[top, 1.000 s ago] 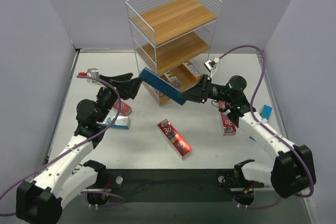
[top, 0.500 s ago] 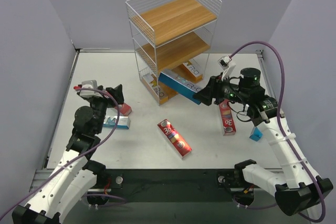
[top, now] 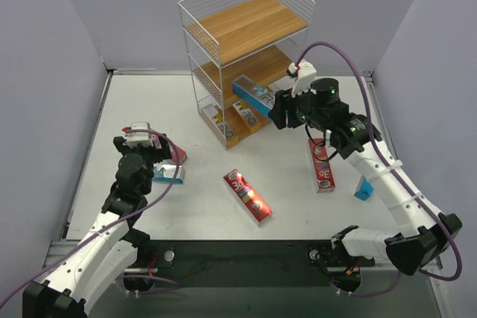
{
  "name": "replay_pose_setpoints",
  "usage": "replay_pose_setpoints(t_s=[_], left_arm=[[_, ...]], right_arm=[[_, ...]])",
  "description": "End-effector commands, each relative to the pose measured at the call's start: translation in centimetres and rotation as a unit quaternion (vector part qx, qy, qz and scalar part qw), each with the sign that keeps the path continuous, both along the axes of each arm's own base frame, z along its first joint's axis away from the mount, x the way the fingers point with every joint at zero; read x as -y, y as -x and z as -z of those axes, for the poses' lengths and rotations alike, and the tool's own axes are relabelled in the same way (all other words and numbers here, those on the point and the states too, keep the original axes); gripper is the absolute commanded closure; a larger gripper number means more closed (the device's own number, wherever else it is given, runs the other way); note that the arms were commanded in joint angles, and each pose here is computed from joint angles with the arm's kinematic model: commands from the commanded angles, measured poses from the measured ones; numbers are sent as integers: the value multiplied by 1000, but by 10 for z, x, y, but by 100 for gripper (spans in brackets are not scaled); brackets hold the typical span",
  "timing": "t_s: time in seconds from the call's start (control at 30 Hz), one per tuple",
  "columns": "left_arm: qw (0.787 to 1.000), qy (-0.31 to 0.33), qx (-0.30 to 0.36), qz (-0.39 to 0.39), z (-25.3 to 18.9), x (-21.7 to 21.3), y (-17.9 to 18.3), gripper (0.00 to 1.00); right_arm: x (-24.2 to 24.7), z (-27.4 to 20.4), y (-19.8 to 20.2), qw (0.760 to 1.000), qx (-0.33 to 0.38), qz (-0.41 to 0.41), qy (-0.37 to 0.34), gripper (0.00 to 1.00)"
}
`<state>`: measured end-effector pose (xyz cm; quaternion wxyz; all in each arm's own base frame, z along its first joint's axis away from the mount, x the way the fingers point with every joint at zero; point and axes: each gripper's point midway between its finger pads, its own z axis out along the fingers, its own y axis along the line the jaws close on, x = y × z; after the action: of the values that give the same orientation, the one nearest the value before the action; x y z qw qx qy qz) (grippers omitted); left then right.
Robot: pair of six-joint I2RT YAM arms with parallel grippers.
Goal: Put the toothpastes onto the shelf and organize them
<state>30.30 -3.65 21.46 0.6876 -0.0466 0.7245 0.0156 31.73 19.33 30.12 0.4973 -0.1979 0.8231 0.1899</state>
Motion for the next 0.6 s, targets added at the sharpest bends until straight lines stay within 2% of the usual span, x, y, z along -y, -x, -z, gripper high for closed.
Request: replay_pose_setpoints(t_s=[0.0, 0.37, 0.57], left_arm=[[999, -16, 37, -10, -20, -5, -6, 3], [998, -33, 44, -3, -25, -4, -5, 3], [998, -35, 53, -2, -30, -5, -2, 3]], right_arm=[[-5, -42, -46, 993, 102, 60, 2, 88], [-73, -42, -101, 989, 134, 61, -30, 85], [-99, -33, -111, 989, 126, 56, -45, 82]])
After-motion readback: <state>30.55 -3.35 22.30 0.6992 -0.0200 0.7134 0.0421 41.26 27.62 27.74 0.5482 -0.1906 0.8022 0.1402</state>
